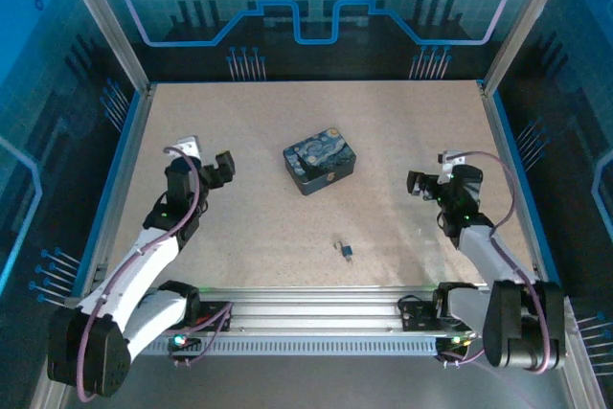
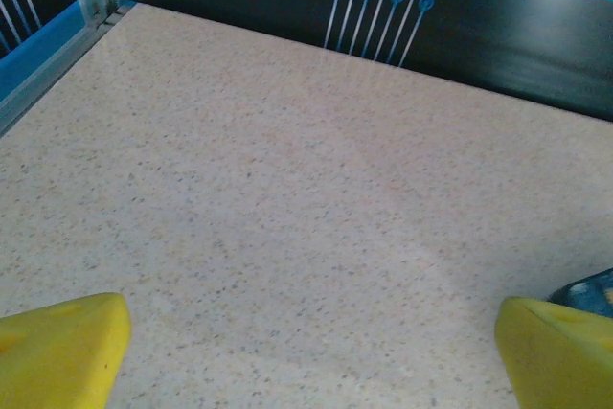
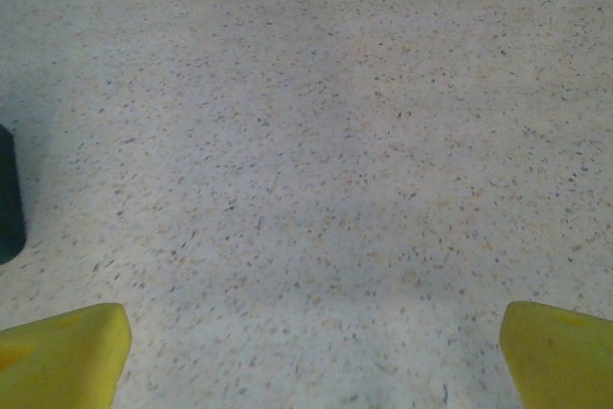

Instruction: Unlock the padlock with the key

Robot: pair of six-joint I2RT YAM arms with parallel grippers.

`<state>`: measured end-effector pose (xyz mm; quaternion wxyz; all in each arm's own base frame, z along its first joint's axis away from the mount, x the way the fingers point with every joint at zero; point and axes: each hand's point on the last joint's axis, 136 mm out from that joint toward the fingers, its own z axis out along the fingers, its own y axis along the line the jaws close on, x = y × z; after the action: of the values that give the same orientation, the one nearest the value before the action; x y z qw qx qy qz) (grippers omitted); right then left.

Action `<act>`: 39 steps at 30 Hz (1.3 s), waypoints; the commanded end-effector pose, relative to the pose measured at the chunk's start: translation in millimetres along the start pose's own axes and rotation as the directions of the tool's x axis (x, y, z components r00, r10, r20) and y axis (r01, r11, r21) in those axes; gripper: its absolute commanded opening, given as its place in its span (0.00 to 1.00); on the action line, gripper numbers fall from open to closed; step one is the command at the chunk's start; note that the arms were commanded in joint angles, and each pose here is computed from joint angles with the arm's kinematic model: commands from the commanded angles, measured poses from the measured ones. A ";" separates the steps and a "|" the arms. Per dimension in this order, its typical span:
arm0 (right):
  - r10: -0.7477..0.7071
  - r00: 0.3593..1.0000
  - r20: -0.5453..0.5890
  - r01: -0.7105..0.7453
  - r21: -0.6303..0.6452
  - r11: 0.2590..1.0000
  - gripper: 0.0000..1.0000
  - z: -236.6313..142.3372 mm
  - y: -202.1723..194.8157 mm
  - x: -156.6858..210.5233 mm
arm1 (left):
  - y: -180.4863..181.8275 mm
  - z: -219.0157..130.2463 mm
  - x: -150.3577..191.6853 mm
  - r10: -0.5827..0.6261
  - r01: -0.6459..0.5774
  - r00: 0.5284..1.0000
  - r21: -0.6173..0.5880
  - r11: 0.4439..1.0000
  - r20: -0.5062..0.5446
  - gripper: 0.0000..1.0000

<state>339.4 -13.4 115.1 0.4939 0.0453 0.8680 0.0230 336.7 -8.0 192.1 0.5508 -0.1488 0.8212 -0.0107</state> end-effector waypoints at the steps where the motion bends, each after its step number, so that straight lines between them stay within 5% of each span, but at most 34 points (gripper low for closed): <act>1: -0.029 0.989 0.147 0.029 0.005 1.000 1.00 9.3 -3.8 -27.7 | 11.3 8.9 -1.3 0.052 -0.050 0.998 -0.062 0.997 0.031 0.99; 20: -0.149 0.970 0.195 0.184 -0.180 0.966 1.00 51.2 44.9 -7.0 | 12.3 27.8 19.8 0.078 -0.078 0.997 -0.056 0.995 -0.008 0.99; 39: -0.205 0.968 0.143 0.222 -0.113 0.969 1.00 59.8 49.5 -5.8 | 12.7 49.0 41.7 0.129 -0.129 0.992 -0.036 0.991 -0.008 0.99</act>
<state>392.9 32.0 89.6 0.5458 -0.0716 0.8343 0.0301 358.8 1.0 134.4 0.5279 -0.1212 0.8397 0.0398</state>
